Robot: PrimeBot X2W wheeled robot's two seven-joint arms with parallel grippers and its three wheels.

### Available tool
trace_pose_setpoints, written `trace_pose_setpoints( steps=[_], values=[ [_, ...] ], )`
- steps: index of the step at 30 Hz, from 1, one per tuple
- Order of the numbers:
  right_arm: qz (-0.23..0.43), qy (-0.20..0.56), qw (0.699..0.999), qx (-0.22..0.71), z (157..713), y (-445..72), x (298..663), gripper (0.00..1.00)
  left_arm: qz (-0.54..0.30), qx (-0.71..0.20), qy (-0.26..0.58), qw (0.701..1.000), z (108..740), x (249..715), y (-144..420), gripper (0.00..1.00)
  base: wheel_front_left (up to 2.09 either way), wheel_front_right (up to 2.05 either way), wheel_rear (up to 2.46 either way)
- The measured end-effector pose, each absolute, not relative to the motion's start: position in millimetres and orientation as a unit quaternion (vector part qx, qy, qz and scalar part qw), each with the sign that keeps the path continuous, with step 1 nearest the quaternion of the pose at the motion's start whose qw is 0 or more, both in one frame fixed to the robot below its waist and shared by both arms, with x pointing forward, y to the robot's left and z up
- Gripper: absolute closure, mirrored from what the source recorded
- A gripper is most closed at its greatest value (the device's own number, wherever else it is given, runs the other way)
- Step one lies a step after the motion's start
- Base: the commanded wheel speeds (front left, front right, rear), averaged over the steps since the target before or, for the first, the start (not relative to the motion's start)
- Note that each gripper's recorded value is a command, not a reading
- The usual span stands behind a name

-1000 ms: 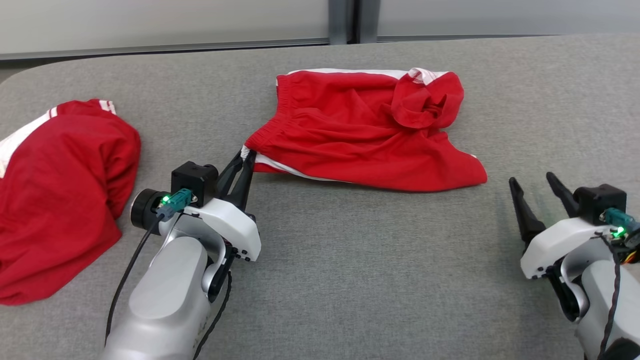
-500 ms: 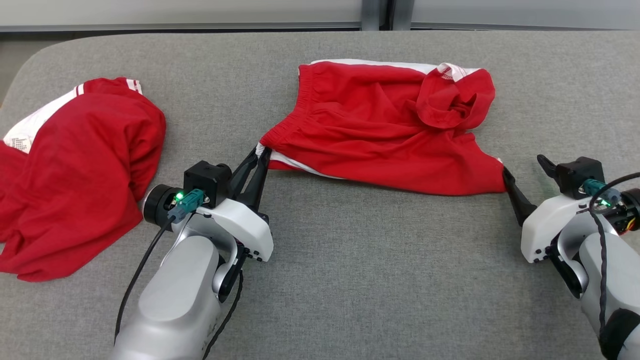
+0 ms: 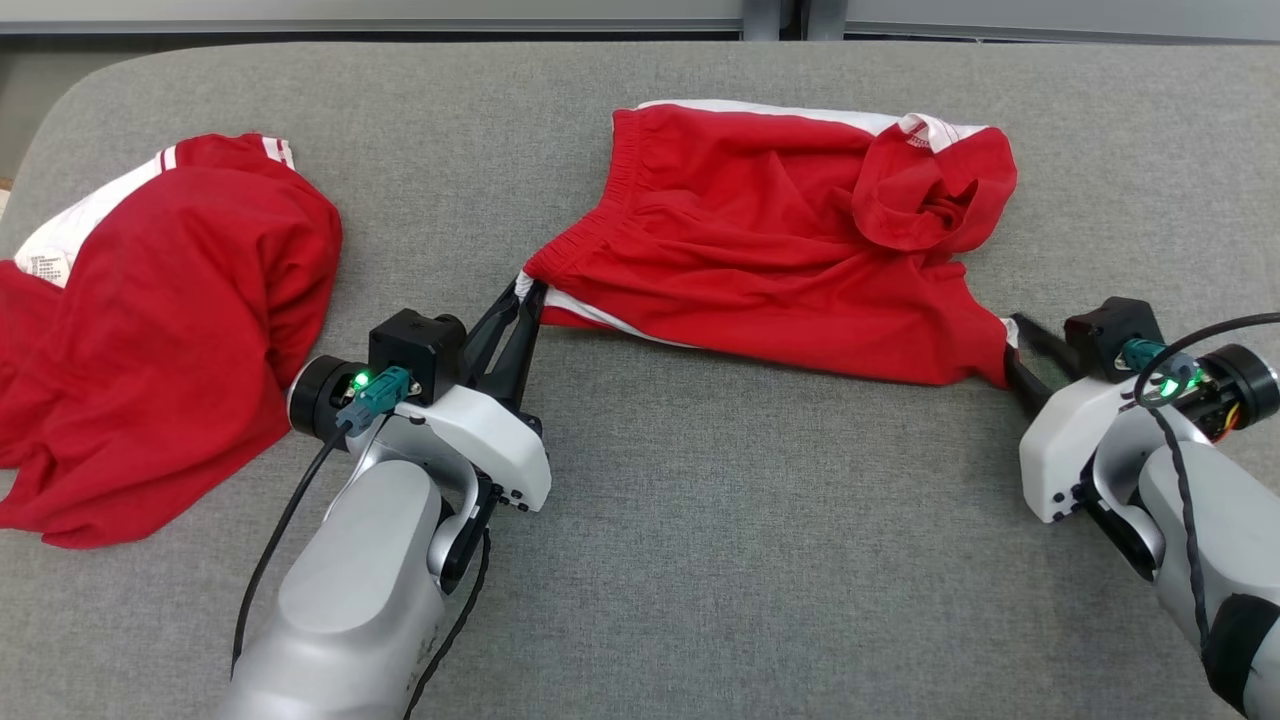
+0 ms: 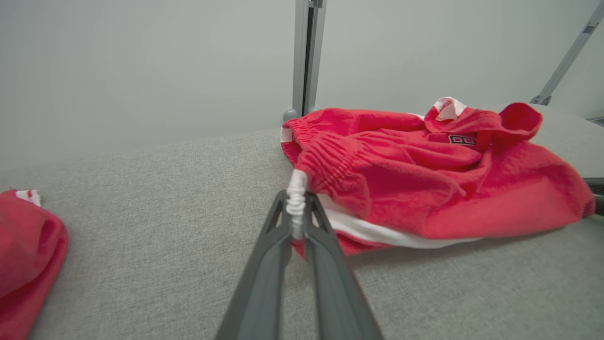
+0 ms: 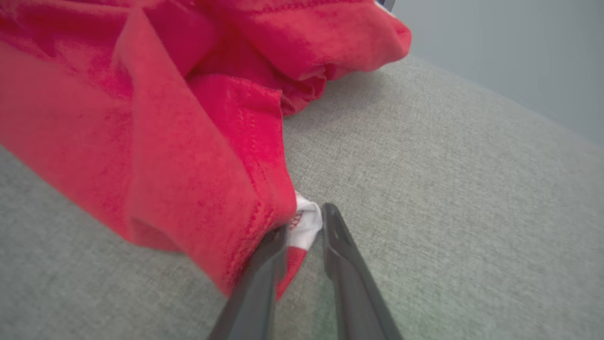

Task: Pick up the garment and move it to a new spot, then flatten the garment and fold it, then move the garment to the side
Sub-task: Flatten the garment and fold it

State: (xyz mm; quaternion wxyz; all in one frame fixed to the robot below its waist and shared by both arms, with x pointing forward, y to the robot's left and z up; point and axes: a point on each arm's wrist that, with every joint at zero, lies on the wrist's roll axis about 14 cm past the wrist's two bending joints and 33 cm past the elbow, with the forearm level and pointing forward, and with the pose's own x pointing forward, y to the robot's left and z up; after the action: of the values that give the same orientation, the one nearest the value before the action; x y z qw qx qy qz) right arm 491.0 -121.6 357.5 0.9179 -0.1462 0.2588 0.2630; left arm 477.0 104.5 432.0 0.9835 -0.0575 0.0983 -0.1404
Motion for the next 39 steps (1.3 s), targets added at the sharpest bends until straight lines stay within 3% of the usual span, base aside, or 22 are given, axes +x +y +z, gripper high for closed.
trace_pose_setpoints(
  steps=[10,17,30,35,39],
  values=[
    [0.201,0.309,0.930,-0.007,366.1,-137.4,479.8,1.00,-0.141,-0.061,0.071,0.986,453.9,477.6,101.4,1.00,0.00,0.00,0.00],
    [0.181,0.349,0.901,0.182,404.2,-129.4,461.7,1.00,-0.157,-0.070,0.007,0.985,500.4,476.5,90.2,1.00,0.00,0.00,0.00],
    [0.230,0.170,0.886,0.365,566.0,-132.7,468.7,1.00,-0.182,-0.083,-0.112,0.973,593.0,460.3,78.4,1.00,0.00,0.00,0.00],
    [0.230,0.128,0.878,0.399,596.8,-138.0,467.0,1.00,-0.188,-0.098,-0.139,0.967,621.3,455.7,76.8,1.00,0.00,0.00,0.00],
    [0.236,0.075,0.858,0.450,640.7,-137.5,472.2,1.00,-0.192,-0.112,-0.161,0.962,654.4,455.1,79.4,1.00,0.00,0.00,0.00]
  ],
)
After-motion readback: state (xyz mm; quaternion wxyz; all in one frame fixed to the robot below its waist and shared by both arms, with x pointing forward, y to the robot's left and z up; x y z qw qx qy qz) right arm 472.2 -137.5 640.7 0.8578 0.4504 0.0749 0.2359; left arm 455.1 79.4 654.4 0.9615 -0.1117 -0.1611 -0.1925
